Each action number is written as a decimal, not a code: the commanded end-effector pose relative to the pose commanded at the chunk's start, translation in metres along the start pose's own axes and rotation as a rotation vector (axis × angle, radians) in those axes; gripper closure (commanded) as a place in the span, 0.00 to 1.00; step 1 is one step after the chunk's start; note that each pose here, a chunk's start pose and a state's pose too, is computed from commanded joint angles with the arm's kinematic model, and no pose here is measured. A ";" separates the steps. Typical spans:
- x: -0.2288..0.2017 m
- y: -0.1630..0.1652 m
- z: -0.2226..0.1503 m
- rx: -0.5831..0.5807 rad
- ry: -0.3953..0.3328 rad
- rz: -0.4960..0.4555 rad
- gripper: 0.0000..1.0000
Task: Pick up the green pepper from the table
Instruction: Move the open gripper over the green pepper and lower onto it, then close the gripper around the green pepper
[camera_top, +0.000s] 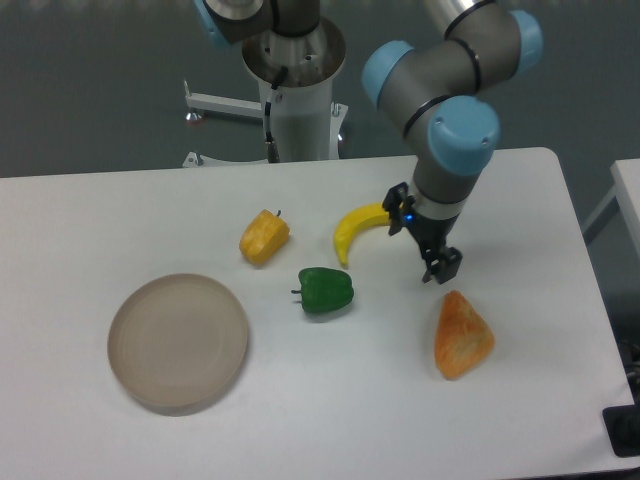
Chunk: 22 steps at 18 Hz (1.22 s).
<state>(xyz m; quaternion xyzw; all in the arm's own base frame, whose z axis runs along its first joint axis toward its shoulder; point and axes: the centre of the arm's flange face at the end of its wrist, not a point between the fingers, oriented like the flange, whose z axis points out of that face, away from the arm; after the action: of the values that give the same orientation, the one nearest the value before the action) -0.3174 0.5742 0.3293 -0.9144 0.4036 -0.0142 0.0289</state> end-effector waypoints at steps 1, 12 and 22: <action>0.004 -0.007 0.005 0.000 0.010 0.010 0.00; 0.025 -0.069 0.055 -0.008 0.068 0.131 0.00; 0.025 -0.083 0.085 -0.008 0.093 0.172 0.00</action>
<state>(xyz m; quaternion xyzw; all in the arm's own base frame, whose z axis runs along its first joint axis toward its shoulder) -0.2349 0.6152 0.2503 -0.8748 0.4816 -0.0526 0.0076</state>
